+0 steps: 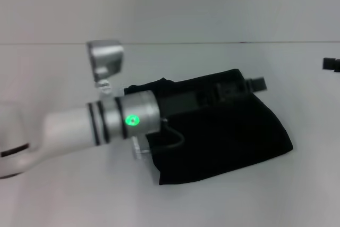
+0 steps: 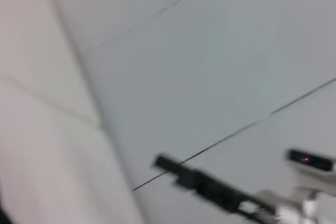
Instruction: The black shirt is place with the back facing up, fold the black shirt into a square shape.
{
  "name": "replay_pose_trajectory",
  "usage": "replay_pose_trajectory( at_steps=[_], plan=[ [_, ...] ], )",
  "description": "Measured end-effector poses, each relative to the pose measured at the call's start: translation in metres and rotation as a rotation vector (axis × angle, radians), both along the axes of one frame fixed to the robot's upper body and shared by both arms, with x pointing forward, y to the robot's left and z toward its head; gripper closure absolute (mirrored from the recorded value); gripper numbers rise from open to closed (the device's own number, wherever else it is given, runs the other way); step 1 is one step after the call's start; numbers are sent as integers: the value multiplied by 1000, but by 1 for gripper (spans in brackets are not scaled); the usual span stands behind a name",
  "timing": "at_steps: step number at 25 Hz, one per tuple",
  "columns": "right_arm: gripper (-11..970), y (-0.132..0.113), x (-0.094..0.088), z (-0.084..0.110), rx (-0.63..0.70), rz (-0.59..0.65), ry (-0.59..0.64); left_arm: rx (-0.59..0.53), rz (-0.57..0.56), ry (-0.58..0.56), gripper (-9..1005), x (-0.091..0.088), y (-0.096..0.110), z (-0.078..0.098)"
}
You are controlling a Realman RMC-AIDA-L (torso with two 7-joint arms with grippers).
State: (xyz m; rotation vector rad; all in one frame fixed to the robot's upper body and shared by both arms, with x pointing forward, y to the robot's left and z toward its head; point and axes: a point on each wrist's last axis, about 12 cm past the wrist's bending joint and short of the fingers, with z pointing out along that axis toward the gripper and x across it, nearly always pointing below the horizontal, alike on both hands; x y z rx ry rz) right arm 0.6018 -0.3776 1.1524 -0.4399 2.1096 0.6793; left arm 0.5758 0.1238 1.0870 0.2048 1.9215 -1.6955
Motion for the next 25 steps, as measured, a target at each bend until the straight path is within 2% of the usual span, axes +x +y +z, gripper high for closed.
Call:
replay_pose_trajectory(
  at_steps=[5, 11, 14, 17, 20, 25],
  plan=[
    [66, 25, 11, 0, -68, 90, 69, -24, 13, -91, 357, -8, 42, 5],
    [72, 65, 24, -1, -111, 203, 70, 106, -54, -203, 230, -29, 99, 1],
    [75, 85, 33, 0, -116, 243, 71, 142, -74, -248, 137, -42, 119, -1],
    [78, 108, 44, -1, -132, 266, 72, 149, -107, -289, 44, -52, 127, 1],
    [81, 130, 55, -7, -153, 265, 74, 151, -161, -331, 46, -60, 128, 1],
    [85, 169, 64, -15, -194, 282, 61, 177, -191, -331, 49, -60, 126, 0]
  ],
)
